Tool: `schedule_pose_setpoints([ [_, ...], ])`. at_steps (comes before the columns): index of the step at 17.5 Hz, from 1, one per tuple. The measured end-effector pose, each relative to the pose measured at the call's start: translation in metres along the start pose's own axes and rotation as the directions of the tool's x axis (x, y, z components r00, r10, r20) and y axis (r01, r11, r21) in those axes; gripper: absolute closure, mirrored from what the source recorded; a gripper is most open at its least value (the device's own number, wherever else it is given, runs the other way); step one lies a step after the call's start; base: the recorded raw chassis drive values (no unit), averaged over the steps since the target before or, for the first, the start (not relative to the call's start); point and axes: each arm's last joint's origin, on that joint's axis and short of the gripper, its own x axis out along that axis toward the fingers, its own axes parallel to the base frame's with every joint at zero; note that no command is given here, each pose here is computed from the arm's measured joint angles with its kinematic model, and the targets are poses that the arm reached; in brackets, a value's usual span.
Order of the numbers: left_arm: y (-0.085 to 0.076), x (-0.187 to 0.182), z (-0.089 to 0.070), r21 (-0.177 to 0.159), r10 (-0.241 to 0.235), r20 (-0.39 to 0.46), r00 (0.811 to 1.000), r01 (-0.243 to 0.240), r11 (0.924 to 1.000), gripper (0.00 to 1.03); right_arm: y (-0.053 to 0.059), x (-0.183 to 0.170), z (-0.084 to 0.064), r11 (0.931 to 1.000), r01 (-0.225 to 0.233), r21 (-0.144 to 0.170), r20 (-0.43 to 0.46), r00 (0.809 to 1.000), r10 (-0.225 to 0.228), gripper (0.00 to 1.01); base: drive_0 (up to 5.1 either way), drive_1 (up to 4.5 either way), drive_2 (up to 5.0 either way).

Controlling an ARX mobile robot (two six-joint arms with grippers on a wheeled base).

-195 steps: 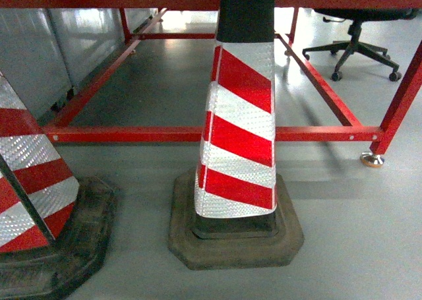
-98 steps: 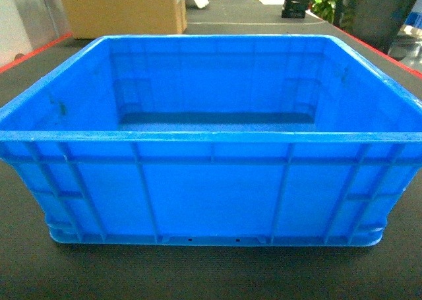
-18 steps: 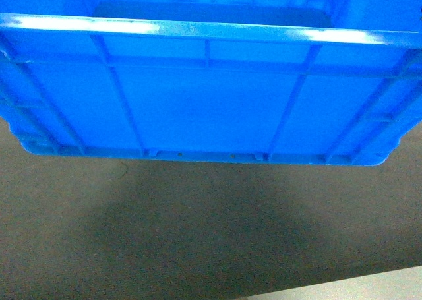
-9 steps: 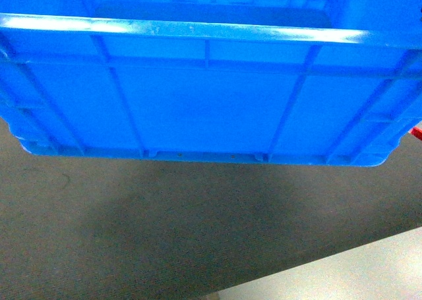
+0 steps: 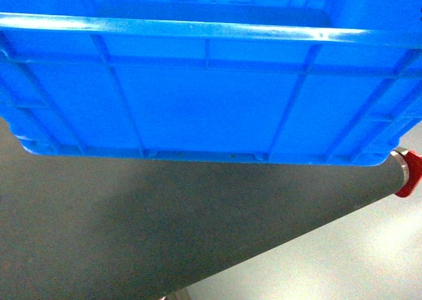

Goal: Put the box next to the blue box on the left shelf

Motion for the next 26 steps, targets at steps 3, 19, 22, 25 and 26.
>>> schedule_pose_setpoints([
  [3,0.0000,-0.0001,0.0000,0.000,0.000,-0.001,1.000,0.000,1.0000,0.94,0.0000,0.0000,0.0000,1.0000,0.000,0.000,0.000,1.000,0.000,0.92,-1.4,-1.44,-1.4],
  [19,-0.0001,0.0000,-0.0001,0.001,0.000,-0.001,1.000,0.000,1.0000,0.94,0.0000,0.0000,0.0000,1.0000,0.000,0.000,0.000,1.000,0.000,0.92,-1.4,-1.39,-1.4],
  [22,-0.0001,0.0000,-0.0001,0.001,0.000,-0.001,1.000,0.000,1.0000,0.94,0.0000,0.0000,0.0000,1.0000,0.000,0.000,0.000,1.000,0.000,0.92,-1.4,-1.41,-1.4],
  [25,-0.0001,0.0000,-0.0001,0.001,0.000,-0.001,1.000,0.000,1.0000,0.94,0.0000,0.0000,-0.0001,1.0000,0.000,-0.001,-0.001,1.000,0.000,0.92,-1.4,-1.36,-1.4],
  [26,-0.0001,-0.0001,0.0000,0.000,0.000,0.000,1.000,0.000,1.0000,0.94,0.0000,0.0000,0.0000,1.0000,0.001,-0.001,0.000,1.000,-0.001,0.92,-1.3,-1.35,-1.3],
])
